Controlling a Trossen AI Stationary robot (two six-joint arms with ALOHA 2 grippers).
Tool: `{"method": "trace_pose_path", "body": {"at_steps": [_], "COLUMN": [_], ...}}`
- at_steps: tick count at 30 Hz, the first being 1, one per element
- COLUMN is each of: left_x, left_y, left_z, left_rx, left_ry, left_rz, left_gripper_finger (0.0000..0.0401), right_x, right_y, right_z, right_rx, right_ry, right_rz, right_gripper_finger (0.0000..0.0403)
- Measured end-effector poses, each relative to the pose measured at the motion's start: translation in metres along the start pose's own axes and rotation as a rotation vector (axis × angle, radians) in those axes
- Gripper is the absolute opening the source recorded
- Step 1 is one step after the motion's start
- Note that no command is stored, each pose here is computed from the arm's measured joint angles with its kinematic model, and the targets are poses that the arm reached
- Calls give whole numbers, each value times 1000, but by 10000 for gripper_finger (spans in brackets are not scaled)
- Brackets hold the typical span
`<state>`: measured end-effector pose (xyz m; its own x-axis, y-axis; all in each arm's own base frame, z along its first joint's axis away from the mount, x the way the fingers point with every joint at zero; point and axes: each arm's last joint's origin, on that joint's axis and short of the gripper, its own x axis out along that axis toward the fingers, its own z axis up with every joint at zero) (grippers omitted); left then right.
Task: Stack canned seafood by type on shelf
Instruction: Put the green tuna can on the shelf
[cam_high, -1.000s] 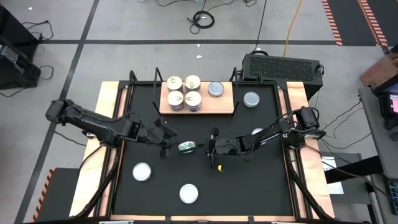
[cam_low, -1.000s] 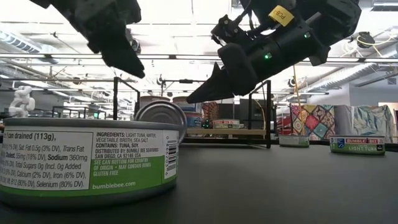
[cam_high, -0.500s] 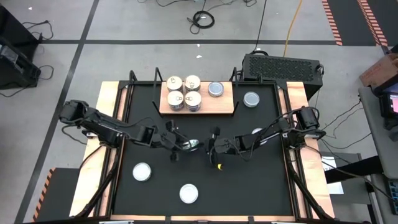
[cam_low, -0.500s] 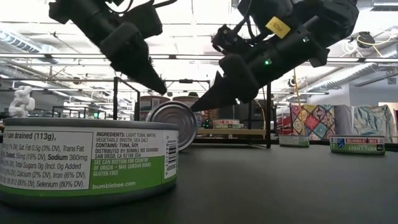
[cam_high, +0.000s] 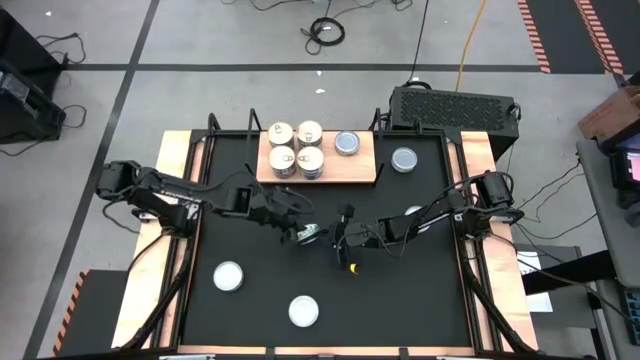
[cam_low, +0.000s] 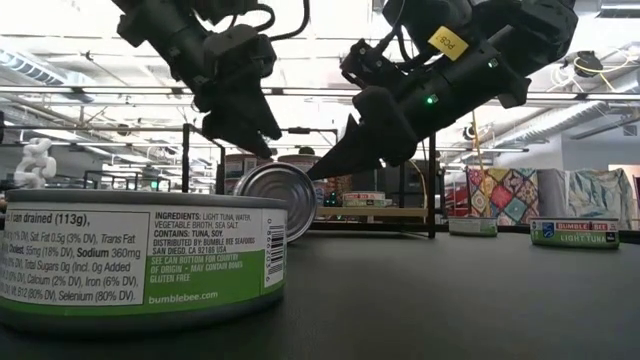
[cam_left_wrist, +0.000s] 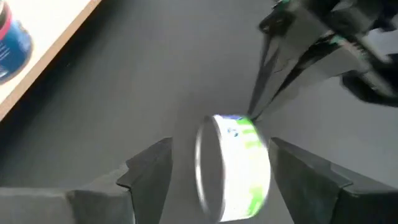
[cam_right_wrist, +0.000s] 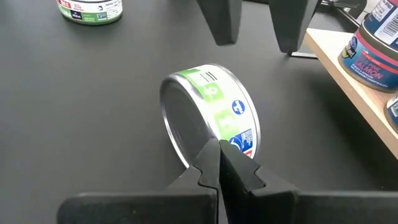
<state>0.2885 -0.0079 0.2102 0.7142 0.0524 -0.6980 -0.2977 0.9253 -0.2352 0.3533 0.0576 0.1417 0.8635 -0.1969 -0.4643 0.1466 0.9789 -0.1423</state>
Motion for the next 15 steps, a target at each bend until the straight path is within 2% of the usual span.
{"method": "trace_pose_path", "body": {"at_steps": [3,8,11,15], "left_x": [0,7,15,24], "left_y": [5,7,9,7], "left_z": [0,-1,-6,-8], "left_rx": [-8,-21,-22,-2], "left_ry": [22,72,111,143], "left_rz": [-4,-82,-78,-143], "left_gripper_finger": [266,265,265,265], "right_x": [0,0,0,0], "right_y": [0,0,0,0], "right_z": [0,0,0,-1], "right_rx": [0,-2,-5,-10], "right_ry": [0,0,3,7], "right_rz": [0,0,1,1], "right_gripper_finger": [0,0,0,0]}}
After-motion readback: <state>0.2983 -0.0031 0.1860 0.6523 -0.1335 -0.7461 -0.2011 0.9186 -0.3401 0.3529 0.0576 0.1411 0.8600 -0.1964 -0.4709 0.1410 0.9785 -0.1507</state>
